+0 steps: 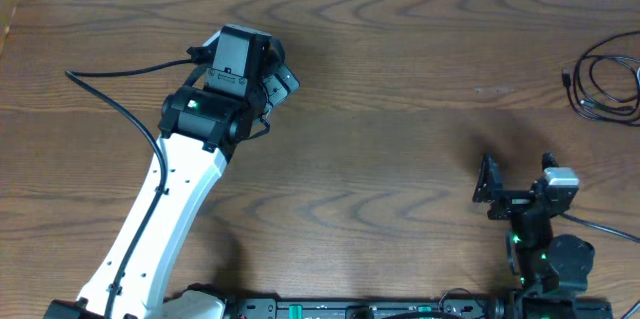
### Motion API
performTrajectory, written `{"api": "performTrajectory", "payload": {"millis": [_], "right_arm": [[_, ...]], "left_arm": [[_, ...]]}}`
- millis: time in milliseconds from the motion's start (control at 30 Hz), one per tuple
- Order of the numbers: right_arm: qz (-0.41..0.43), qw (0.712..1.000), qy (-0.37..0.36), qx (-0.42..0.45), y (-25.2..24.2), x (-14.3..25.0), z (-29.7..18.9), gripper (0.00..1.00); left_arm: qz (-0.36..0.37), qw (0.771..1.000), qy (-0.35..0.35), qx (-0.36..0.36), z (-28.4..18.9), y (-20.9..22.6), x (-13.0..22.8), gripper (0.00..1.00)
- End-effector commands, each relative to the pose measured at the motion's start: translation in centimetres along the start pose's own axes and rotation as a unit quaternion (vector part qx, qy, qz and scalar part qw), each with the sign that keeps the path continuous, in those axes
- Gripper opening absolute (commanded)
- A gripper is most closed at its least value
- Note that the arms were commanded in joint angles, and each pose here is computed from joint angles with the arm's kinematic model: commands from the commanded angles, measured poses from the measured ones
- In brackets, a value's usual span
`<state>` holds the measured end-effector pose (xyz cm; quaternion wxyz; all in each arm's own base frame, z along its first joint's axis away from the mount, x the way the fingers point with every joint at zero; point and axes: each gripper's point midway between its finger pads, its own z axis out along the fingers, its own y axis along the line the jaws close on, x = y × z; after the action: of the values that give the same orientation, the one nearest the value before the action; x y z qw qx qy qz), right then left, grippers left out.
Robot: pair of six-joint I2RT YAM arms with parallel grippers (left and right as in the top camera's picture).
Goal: Untangle cables
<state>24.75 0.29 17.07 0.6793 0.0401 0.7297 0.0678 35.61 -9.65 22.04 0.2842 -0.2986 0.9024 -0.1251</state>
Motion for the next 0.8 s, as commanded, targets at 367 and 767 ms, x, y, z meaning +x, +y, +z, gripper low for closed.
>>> {"api": "performTrajectory", "payload": {"millis": [367,767], "right_arm": [[-0.007,1.0,-0.001,0.0,-0.2,1.2,-0.1,0.99],[-0.007,1.0,-0.001,0.0,-0.2,1.2,-0.1,0.99]], "left_arm": [[0.005,1.0,-0.003,-0.012,0.4,0.5,-0.1,0.94],[0.005,1.0,-0.003,-0.012,0.4,0.5,-0.1,0.94]]}}
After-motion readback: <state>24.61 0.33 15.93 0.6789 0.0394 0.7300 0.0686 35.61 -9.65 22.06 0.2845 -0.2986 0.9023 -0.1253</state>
